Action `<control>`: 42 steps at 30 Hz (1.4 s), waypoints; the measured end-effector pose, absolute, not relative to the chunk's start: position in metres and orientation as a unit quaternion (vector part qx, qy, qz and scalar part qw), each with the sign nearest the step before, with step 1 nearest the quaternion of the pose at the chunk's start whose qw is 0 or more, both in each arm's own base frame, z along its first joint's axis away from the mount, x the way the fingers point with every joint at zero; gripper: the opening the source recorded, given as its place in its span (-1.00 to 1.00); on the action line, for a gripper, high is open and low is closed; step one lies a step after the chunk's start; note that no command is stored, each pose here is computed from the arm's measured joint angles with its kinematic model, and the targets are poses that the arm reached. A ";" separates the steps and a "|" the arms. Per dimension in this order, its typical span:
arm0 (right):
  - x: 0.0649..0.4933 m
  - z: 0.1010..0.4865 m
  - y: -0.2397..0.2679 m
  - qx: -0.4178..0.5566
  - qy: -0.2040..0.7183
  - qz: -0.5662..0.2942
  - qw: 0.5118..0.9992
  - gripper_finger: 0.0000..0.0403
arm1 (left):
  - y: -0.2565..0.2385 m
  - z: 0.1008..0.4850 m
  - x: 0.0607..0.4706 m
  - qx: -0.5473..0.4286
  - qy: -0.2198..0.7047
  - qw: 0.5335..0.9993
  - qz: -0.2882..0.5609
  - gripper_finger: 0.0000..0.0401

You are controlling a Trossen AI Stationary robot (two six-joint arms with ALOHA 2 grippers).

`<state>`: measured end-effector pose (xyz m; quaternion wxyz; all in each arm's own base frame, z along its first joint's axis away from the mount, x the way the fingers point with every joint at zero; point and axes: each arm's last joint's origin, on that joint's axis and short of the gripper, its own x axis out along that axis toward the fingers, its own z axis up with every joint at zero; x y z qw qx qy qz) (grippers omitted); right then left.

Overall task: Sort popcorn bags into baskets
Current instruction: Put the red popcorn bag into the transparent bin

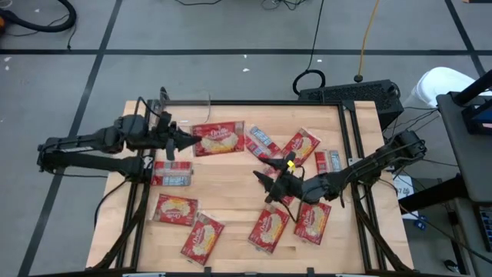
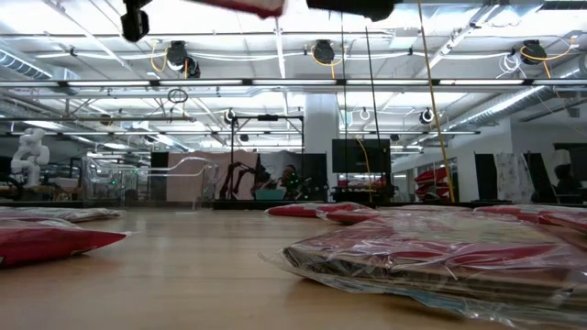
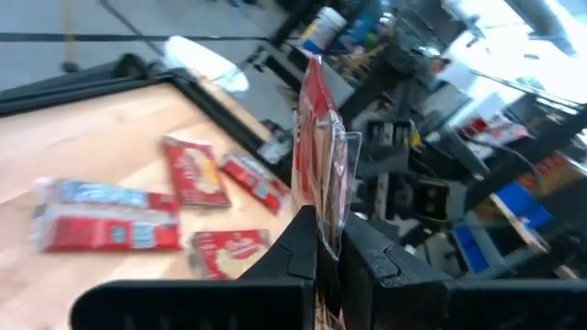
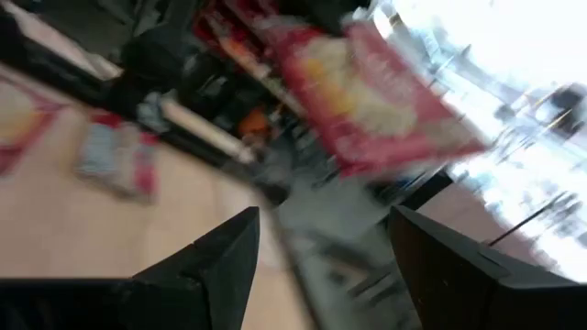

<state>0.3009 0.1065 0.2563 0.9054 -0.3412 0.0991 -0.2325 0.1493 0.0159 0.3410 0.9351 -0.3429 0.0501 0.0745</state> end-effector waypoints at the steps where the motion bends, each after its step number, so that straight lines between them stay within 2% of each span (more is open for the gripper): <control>1: 0.300 0.253 0.109 -0.324 0.105 -0.225 0.913 0.18 | 0.018 0.341 0.148 -0.347 0.050 0.933 0.082 -0.91; 10: 0.287 0.227 0.131 -0.167 0.153 -0.166 0.960 0.18 | 0.030 0.342 0.143 -0.372 0.050 0.922 0.094 -0.91; 20: 0.268 0.212 0.158 -0.066 0.213 -0.063 0.973 0.18 | 0.041 0.380 0.139 -0.359 0.077 0.918 0.151 -0.91; 31: 0.251 0.189 0.161 -0.026 0.173 -0.047 0.983 0.18 | 0.067 0.394 0.151 -0.323 0.195 0.876 0.301 -0.90; 38: 0.239 0.175 0.149 0.023 0.117 -0.106 0.987 0.18 | 0.077 0.388 0.158 -0.286 0.220 0.867 0.345 -0.90; 42: 0.233 0.168 0.149 0.043 0.121 -0.104 0.986 0.18 | 0.080 0.387 0.153 -0.278 0.226 0.863 0.356 -0.88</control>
